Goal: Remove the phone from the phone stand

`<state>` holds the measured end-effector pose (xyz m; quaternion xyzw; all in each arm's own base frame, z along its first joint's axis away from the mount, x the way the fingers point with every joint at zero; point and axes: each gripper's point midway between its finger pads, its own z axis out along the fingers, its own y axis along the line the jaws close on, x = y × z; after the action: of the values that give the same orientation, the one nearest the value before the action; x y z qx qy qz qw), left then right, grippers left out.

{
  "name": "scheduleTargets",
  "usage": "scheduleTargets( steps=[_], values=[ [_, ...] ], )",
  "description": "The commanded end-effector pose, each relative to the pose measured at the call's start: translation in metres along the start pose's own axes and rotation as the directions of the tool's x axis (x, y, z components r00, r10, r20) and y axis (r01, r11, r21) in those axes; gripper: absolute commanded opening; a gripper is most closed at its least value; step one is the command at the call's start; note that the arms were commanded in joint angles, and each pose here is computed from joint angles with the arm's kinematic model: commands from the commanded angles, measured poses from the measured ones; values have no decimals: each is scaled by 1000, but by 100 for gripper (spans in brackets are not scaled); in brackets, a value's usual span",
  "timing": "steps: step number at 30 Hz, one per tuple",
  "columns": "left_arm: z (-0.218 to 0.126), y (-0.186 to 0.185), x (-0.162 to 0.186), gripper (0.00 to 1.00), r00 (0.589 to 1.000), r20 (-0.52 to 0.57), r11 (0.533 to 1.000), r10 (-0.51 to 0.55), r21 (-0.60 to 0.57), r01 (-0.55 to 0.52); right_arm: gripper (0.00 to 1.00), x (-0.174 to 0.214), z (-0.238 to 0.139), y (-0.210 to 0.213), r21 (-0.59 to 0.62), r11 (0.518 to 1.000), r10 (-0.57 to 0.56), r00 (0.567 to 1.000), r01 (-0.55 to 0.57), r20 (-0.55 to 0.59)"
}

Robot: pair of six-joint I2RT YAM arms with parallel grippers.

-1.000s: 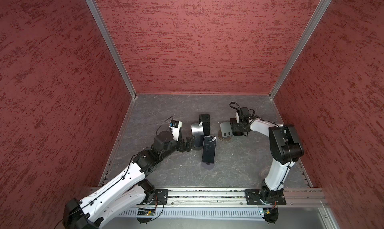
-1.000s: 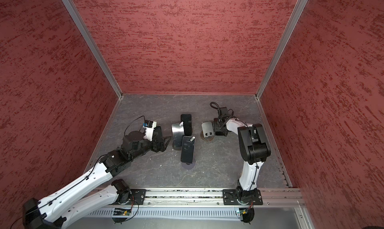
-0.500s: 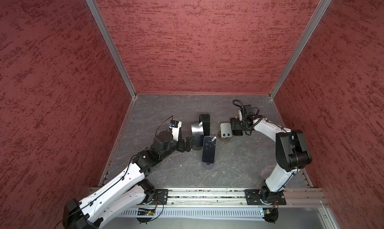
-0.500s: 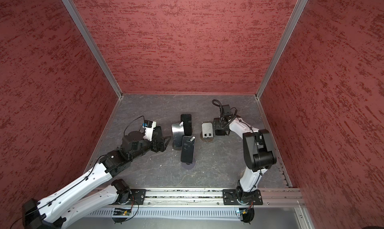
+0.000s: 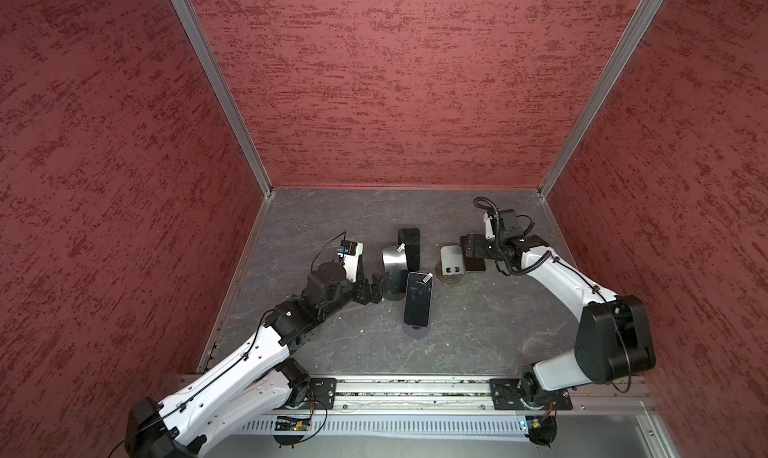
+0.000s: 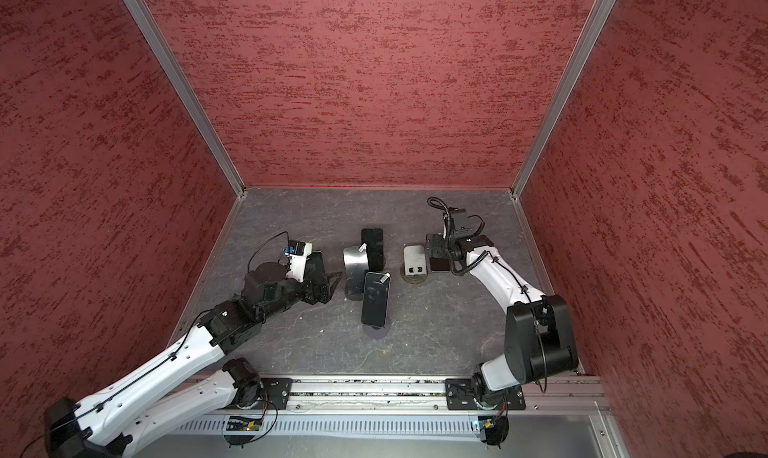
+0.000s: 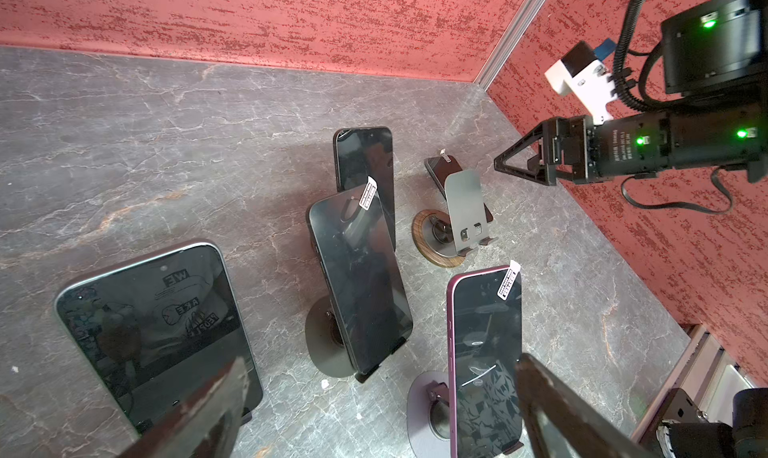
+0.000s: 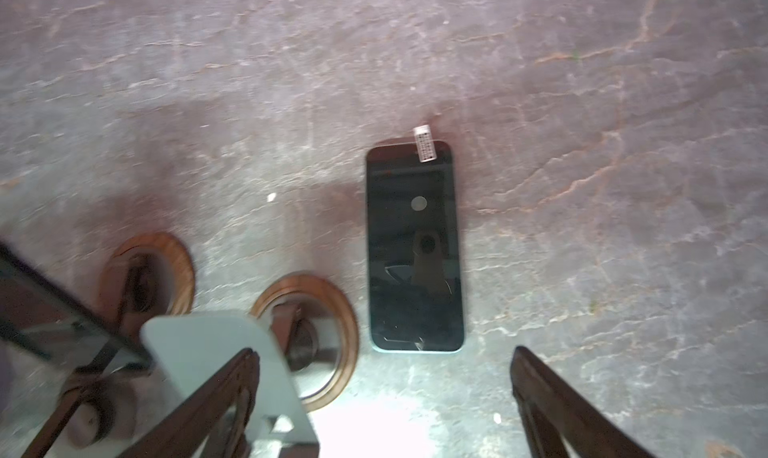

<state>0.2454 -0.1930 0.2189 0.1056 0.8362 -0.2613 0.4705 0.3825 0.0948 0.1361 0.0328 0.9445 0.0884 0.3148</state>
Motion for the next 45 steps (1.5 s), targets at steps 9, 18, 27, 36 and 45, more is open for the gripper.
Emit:
scheduleTargets(
  steps=[9, 18, 27, 36, 45],
  values=[
    [-2, 0, -3, 99, 1000, 24, 1000, 1, 8, -1, 99, 14, -10, 48, -70, 997, -35, 999, 35, -2],
    [-6, 1, -2, 99, 999, 33, 1000, -5, 7, 5, 99, 34, 17, 60, -33, 997, -76, 995, 74, -64],
    [-5, 3, 0, 100, 1000, 27, 1000, -6, 2, 6, 97, 45, 36, 70, -11, 994, -106, 990, 106, -97],
    [-7, 3, 2, 99, 1000, 29, 1000, -4, 5, 4, 79, 48, 46, 66, 39, 994, -101, 990, 105, -94],
    [-16, 10, -10, 100, 998, 33, 997, -57, -56, 59, 55, 53, 48, 68, 31, 992, -118, 988, 122, -98]
  ],
)
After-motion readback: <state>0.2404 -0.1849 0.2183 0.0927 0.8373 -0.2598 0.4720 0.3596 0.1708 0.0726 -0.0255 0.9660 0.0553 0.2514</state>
